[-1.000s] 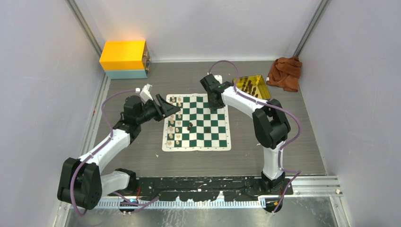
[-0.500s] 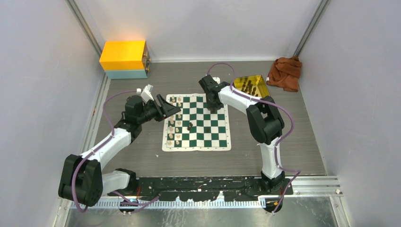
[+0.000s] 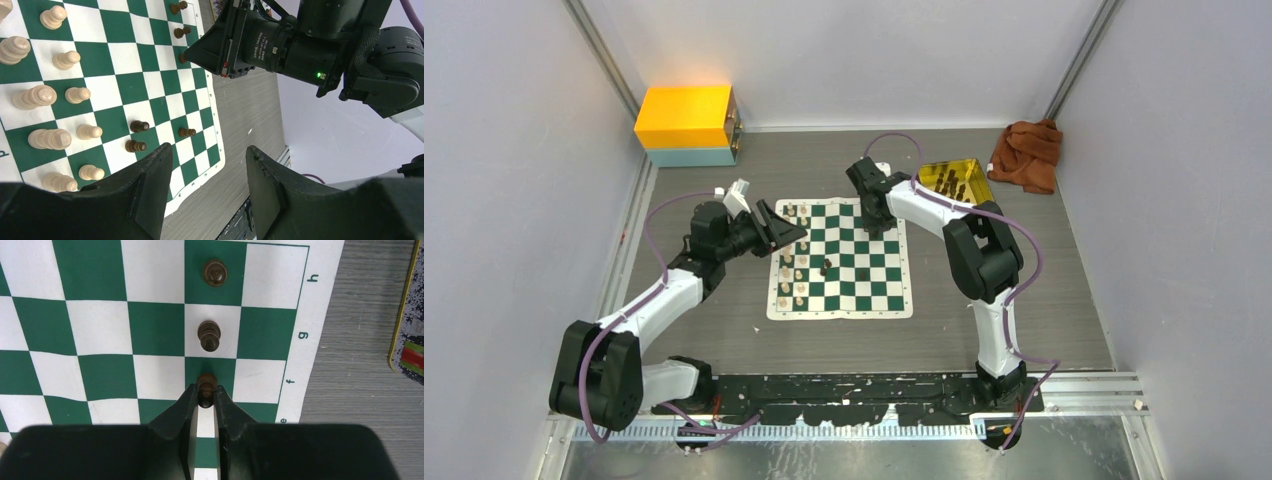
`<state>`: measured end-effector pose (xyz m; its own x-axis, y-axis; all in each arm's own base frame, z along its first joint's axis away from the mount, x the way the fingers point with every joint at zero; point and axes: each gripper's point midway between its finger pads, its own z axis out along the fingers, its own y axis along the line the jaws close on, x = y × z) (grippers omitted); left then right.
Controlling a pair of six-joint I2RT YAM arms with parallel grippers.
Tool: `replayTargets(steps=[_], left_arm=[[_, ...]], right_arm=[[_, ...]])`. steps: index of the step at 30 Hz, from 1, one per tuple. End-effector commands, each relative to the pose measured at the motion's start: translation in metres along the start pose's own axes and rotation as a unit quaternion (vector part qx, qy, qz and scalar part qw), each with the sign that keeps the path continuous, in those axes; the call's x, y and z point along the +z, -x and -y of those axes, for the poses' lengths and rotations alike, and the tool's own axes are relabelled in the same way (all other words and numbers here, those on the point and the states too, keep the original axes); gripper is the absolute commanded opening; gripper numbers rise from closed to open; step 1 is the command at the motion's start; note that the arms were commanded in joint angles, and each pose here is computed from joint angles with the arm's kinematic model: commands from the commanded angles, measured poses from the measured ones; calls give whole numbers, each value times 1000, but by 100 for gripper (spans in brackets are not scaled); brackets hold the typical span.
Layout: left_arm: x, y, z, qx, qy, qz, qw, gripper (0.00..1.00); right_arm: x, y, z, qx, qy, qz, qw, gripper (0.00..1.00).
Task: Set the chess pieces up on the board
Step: Place the chess piece on the chessboard.
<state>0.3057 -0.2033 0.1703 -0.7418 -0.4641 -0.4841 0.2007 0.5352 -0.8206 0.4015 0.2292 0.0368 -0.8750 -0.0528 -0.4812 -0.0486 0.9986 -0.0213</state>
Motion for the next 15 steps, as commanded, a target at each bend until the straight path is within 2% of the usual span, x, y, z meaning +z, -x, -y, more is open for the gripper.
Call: replayTargets(steps=[1,7,13,15], left_arm=[[2,11,13,22,-24,19,999,56],[3,10,11,22,-23,18,999,56],[3,11,12,21,-24,18,999,57],[3,11,12,21,-24,19,999,57]], right_arm=[[-5,21,-5,3,13,27,1000,1],[-2,19,-3,3,13,22,1000,4],[-5,19,-5,-1,18,22,1000,21],[-7,21,-4,-2,19,25,1000,30]])
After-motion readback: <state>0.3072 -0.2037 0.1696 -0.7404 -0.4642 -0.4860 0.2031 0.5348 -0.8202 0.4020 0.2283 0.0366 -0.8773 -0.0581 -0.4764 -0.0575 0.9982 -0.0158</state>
